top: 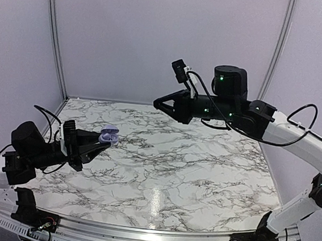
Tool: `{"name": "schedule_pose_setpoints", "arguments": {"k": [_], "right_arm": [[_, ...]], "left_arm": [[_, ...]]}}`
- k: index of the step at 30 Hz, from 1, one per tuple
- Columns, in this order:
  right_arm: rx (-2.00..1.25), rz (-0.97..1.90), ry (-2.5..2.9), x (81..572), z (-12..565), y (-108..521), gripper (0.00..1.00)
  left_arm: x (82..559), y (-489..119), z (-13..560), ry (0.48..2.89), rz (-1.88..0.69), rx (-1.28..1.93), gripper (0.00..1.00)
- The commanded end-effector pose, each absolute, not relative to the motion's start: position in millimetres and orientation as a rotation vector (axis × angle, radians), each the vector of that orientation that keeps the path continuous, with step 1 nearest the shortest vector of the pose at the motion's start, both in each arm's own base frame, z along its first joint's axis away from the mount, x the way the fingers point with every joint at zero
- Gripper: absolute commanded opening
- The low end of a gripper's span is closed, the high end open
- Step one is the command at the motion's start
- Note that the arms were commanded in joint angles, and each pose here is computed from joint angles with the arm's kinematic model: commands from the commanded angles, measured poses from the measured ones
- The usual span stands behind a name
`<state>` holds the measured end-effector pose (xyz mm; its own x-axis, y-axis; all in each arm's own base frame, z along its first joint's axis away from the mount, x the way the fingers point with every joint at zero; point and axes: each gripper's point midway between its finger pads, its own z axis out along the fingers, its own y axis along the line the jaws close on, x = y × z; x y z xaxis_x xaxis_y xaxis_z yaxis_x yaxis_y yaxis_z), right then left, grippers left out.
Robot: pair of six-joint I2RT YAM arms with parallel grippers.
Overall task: Insert the wireless bluetooth earbuds into the charging case
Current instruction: Pick up the right earbud from the center of the board, then insert the right earbud into the right side groove of the charging case.
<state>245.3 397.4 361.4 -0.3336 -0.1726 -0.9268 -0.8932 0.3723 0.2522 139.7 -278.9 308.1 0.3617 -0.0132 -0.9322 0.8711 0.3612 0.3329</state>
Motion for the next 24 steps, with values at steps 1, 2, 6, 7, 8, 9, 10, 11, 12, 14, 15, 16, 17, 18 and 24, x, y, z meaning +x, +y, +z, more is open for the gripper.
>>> {"name": "schedule_pose_setpoints", "arguments": {"k": [1, 2, 6, 7, 8, 9, 10, 11, 12, 14, 15, 16, 17, 18, 24], "right_arm": [[-0.894, 1.274, 1.498, 230, 414, 409, 0.09], [-0.888, 1.311, 1.475, 226, 419, 410, 0.09], [-0.871, 1.485, 1.366, 207, 435, 413, 0.09], [-0.867, 1.509, 1.351, 203, 436, 414, 0.09], [-0.87, 1.524, 1.34, 200, 437, 416, 0.09], [-0.87, 1.531, 1.336, 199, 438, 419, 0.09], [-0.873, 1.543, 1.329, 196, 439, 421, 0.09], [-0.875, 1.555, 1.322, 193, 439, 424, 0.09], [-0.876, 1.568, 1.315, 190, 440, 426, 0.09], [-0.88, 1.593, 1.301, 185, 441, 432, 0.09], [-0.883, 1.605, 1.297, 183, 441, 435, 0.09], [-0.888, 1.619, 1.294, 181, 441, 438, 0.09], [-0.894, 1.631, 1.29, 179, 441, 442, 0.09], [-0.901, 1.643, 1.288, 176, 440, 445, 0.09], [-0.926, 1.694, 1.295, 167, 433, 464, 0.09]], "left_arm": [[150, -274, 340, 0.949, -0.698, 0.898, 0.0], [152, -274, 343, 0.942, -0.697, 0.884, 0.0], [159, -270, 352, 0.92, -0.668, 0.819, 0.0], [160, -268, 356, 0.909, -0.662, 0.8, 0.0], [162, -267, 357, 0.908, -0.657, 0.784, 0.0], [163, -266, 359, 0.904, -0.651, 0.772, 0.0], [164, -265, 360, 0.903, -0.645, 0.763, 0.0], [165, -265, 362, 0.901, -0.642, 0.758, 0.0], [165, -265, 362, 0.9, -0.637, 0.758, 0.0], [167, -265, 362, 0.898, -0.629, 0.755, 0.0], [167, -266, 362, 0.896, -0.625, 0.756, 0.0], [168, -266, 363, 0.894, -0.622, 0.753, 0.0], [168, -266, 364, 0.893, -0.62, 0.748, 0.0], [169, -266, 365, 0.89, -0.619, 0.746, 0.0], [168, -264, 369, 0.873, -0.62, 0.732, 0.0]]}}
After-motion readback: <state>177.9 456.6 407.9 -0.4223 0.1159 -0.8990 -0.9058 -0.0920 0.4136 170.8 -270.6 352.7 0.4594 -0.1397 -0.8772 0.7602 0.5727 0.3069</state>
